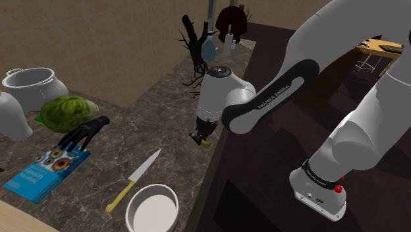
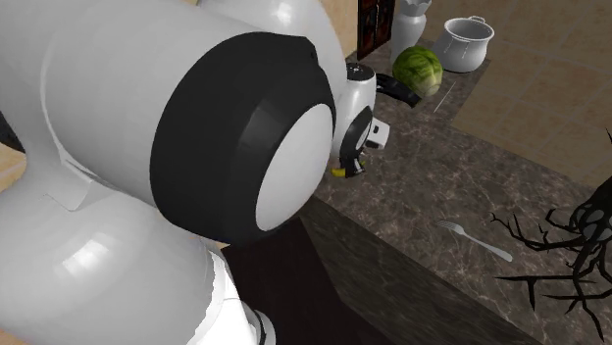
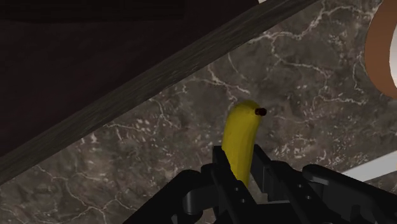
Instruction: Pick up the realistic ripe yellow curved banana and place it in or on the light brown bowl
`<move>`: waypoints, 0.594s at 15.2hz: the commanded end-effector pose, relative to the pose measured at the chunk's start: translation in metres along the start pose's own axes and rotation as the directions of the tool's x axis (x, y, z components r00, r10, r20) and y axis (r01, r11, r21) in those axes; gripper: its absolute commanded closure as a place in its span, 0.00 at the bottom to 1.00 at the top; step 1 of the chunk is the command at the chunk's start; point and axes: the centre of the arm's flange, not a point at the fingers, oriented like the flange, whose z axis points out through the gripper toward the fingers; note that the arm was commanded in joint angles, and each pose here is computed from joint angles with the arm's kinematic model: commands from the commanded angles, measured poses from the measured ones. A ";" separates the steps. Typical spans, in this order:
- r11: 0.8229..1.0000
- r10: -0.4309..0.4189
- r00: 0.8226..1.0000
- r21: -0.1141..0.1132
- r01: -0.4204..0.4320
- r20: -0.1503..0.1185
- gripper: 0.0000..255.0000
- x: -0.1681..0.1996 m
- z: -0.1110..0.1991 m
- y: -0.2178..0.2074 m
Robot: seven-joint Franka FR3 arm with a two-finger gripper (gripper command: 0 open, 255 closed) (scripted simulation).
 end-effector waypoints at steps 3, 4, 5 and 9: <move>1.000 0.000 1.000 0.000 0.000 0.001 1.00 0.001 -0.021 -0.001; 1.000 0.000 1.000 0.000 0.000 0.001 1.00 0.002 -0.027 -0.002; 1.000 0.000 1.000 0.000 0.000 0.001 1.00 0.002 -0.032 -0.002; 1.000 0.000 1.000 0.000 0.000 0.001 1.00 -0.009 -0.031 -0.040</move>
